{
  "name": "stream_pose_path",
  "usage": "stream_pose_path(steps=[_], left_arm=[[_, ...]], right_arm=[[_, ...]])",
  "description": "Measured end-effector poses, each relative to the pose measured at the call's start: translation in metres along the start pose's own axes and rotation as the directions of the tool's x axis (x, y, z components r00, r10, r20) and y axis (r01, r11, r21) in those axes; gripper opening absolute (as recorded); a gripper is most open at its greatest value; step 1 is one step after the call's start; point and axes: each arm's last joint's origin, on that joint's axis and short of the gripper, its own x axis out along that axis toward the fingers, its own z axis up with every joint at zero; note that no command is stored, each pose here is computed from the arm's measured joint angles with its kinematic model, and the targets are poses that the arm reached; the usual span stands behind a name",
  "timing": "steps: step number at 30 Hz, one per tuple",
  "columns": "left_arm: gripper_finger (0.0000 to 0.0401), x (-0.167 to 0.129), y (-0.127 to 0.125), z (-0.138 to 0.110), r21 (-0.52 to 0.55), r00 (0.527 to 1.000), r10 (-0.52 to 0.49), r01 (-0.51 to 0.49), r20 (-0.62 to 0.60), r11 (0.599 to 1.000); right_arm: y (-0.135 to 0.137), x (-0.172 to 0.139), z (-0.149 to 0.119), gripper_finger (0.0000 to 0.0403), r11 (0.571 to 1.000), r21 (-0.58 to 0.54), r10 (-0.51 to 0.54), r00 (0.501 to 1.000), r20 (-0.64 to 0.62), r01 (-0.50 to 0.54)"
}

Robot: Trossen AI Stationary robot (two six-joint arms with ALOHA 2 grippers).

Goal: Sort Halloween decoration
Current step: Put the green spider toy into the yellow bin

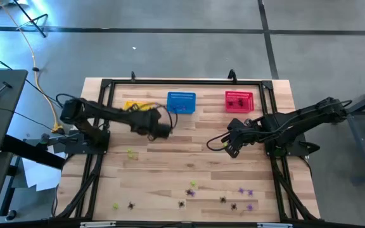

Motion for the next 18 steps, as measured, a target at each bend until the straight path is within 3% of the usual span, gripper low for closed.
stream_pose_path(steps=[12, 18], left_arm=[[0.0003, 0.061, 0.032, 0.030, 0.012, 0.985, -0.164, 0.165, -0.060, 0.986], [0.0044, 0.068, 0.034, 0.034, -0.007, 0.983, -0.182, 0.182, -0.031, 0.983]], right_arm=[[0.000, 0.000, 0.000, 0.0130, 1.000, 0.000, 0.000, 1.000, 0.000, 0.000], [0.000, 0.000, 0.000, 0.0130, 1.000, 0.000, 0.000, 1.000, 0.000, 0.000]])
